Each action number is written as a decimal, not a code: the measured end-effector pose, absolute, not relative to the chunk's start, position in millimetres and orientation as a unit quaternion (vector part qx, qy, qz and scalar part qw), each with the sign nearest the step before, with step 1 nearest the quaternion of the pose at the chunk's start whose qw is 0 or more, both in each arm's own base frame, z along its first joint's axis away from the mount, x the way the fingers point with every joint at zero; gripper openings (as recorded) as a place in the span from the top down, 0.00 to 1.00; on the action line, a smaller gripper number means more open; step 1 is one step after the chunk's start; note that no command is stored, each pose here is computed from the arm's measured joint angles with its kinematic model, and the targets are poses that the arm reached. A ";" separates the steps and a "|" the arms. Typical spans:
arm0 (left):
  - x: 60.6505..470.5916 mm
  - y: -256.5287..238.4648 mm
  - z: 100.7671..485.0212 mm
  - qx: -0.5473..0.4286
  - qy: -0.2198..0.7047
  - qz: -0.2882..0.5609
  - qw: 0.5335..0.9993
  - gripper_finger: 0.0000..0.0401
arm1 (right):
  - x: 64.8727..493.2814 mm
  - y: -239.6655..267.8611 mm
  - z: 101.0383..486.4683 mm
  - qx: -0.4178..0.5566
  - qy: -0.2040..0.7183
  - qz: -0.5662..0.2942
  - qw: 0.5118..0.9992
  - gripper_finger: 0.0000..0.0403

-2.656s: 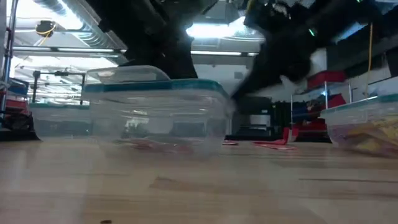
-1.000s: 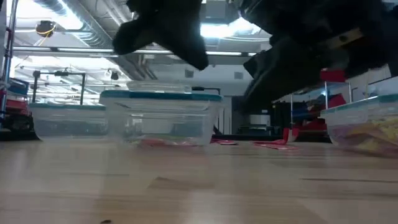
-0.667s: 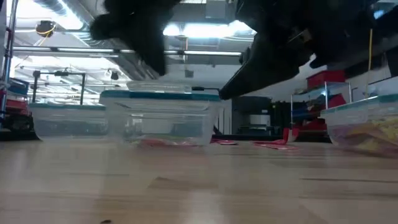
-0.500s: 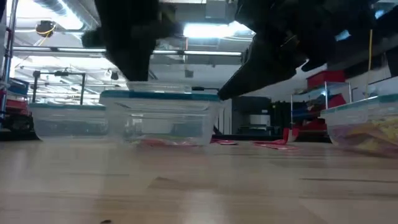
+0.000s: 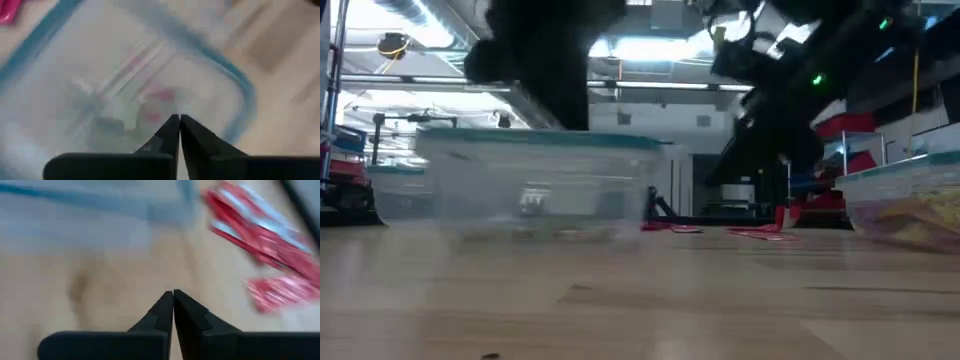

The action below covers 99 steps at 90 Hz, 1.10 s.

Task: Sort candy
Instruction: Close the square transparent bin

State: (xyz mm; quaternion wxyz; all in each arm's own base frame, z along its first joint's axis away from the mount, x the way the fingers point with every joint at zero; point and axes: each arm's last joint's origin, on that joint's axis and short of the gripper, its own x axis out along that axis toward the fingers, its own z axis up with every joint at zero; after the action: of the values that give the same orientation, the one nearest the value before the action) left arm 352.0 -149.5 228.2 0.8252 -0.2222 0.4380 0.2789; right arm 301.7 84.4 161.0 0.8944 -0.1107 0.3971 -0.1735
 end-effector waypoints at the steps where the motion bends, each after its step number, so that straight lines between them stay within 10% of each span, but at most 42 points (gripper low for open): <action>1: 353.1 -150.9 229.6 -0.223 0.432 0.275 0.829 1.00 | 300.8 83.9 163.2 -0.111 0.397 -0.176 0.894 1.00; 32: 357.4 -167.1 247.4 -0.190 0.375 0.254 0.871 1.00 | 295.3 94.2 187.0 -0.072 0.388 -0.034 0.918 1.00; 99: 272.8 -220.7 235.8 -0.276 0.523 0.354 0.724 1.00 | 395.6 45.4 163.4 0.008 0.284 0.016 0.959 1.00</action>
State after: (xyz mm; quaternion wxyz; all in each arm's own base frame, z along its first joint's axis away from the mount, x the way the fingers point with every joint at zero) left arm 272.8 -220.7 235.8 0.7243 -0.2762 0.5233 0.3539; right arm 395.6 45.4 163.4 0.9586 0.0083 0.2841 0.0161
